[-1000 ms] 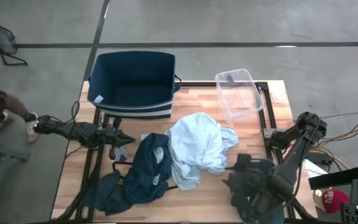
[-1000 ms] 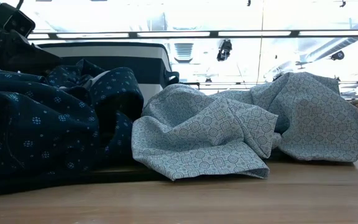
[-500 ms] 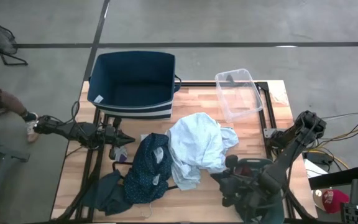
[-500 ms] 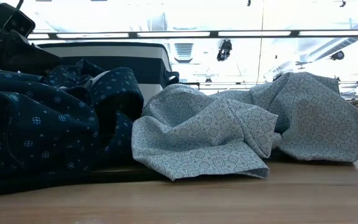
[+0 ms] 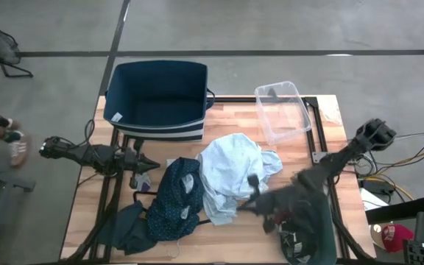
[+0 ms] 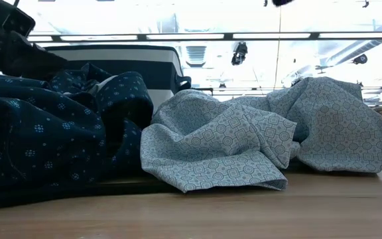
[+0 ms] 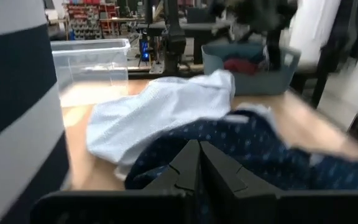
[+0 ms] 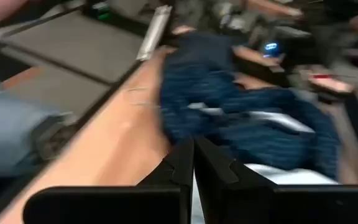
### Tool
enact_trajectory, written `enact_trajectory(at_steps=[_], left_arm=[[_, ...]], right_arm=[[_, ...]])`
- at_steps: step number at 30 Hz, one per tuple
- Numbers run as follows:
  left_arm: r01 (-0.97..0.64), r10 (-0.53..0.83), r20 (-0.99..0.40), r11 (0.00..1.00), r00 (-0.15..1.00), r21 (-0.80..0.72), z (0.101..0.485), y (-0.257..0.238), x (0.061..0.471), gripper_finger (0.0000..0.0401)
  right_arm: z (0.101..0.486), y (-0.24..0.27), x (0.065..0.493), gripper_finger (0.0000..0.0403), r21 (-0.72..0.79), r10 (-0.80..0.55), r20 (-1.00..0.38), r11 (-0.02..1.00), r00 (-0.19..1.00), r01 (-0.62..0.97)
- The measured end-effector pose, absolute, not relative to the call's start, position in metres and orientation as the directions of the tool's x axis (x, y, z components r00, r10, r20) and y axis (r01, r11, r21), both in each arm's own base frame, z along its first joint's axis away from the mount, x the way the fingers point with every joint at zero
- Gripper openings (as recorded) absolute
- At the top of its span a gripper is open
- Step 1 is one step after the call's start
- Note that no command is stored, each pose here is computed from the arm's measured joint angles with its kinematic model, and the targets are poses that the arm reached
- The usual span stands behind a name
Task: Pick & Place Cloths
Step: Put the blue shirt into the laundry organizer
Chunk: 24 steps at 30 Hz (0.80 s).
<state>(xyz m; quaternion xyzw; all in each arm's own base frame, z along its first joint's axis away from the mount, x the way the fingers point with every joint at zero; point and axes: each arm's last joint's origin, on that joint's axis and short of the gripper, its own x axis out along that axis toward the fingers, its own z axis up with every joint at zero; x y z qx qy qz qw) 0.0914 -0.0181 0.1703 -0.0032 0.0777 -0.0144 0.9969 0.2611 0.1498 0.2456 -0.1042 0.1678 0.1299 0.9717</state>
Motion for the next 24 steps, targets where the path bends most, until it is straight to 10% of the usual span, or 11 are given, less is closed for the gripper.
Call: enact_trajectory(at_steps=[24], left_arm=[[0.105,-0.04,0.18,0.924,0.983,-0.367,0.185,-0.02,0.097,0.0019]], right_arm=[[0.233,0.037,0.136,0.0008,-0.017,0.122,-0.067,0.992,0.99,-0.124]])
